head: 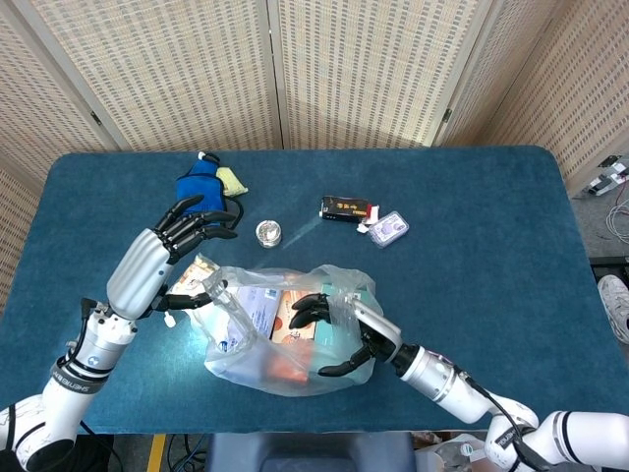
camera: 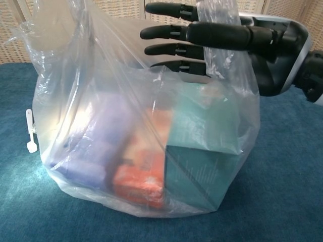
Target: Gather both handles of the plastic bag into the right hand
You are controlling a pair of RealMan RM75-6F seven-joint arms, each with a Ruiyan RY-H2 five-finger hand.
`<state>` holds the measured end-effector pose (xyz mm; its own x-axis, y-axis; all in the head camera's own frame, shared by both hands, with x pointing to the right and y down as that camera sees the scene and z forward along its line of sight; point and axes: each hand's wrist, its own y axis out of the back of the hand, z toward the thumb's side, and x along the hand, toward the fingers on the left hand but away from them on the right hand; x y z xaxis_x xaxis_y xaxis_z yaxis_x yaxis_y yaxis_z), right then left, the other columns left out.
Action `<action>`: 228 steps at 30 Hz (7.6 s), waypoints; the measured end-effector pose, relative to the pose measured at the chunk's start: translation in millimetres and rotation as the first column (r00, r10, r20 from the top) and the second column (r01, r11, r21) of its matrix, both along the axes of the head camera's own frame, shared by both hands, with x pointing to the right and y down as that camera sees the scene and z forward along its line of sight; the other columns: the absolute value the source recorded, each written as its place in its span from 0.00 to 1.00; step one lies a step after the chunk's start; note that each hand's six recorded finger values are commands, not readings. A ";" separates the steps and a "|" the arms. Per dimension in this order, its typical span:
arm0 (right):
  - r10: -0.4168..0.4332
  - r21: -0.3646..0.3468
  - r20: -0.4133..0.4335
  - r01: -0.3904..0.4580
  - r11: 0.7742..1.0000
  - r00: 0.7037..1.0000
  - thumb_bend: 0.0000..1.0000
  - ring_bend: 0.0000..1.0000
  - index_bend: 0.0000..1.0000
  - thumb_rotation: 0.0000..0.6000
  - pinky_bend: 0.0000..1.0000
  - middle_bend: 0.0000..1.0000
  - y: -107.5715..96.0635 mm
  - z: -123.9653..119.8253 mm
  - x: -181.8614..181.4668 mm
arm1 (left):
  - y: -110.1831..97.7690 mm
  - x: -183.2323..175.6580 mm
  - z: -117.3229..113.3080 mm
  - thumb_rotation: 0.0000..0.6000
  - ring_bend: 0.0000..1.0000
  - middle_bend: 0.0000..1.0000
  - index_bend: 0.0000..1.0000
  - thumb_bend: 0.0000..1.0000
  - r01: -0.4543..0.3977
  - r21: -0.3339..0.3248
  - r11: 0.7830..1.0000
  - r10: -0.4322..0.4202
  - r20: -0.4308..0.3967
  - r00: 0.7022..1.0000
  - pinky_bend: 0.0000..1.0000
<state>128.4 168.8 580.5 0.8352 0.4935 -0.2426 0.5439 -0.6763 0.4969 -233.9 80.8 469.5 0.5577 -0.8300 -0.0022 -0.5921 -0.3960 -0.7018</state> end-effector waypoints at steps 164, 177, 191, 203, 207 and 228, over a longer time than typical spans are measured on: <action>-0.244 0.238 0.073 0.220 0.946 0.967 0.06 0.21 0.24 1.00 0.13 0.34 -24.6 -24.2 -75.3 | -15.4 93.2 -10.6 1.00 0.18 0.21 0.15 0.24 -0.107 -0.180 0.978 0.121 0.072 0.990 0.07; -0.204 0.136 0.083 0.192 0.972 0.975 0.10 0.43 0.49 1.00 0.27 0.47 -35.7 -11.7 -78.8 | -17.3 90.6 -4.1 1.00 0.18 0.19 0.13 0.24 -0.098 -0.197 0.976 0.121 0.109 0.987 0.07; -0.173 0.087 0.084 0.166 0.982 0.981 0.10 0.68 0.56 1.00 0.48 0.61 -45.8 -5.4 -76.6 | -23.4 79.4 6.1 1.00 0.10 0.11 0.03 0.19 -0.080 -0.281 0.956 0.139 0.197 0.970 0.06; -0.154 -0.011 0.121 0.156 0.988 0.981 0.11 0.72 0.59 1.00 0.53 0.65 -48.0 -0.6 -70.3 | -47.0 35.3 10.3 1.00 0.10 0.10 0.01 0.19 0.051 -0.291 0.955 0.045 0.315 0.948 0.06; -0.143 -0.046 0.144 0.151 0.987 0.979 0.13 0.73 0.60 1.00 0.57 0.67 -49.0 -1.7 -69.3 | -52.7 16.4 10.6 1.00 0.10 0.10 0.01 0.19 0.105 -0.262 0.959 -0.008 0.346 0.938 0.06; 0.022 -0.287 0.333 0.079 0.955 0.943 0.14 0.76 0.65 1.00 0.61 0.70 -82.3 -30.3 -68.6 | -15.4 -70.1 -8.1 1.00 0.10 0.10 0.02 0.19 0.167 0.046 0.985 -0.168 0.493 0.854 0.06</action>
<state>59.8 86.5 550.1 0.9052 0.4172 -0.0810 0.2976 -0.4862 0.8216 -304.0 65.4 461.5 0.3385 -0.9112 0.2349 -0.2258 -0.3210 -0.9198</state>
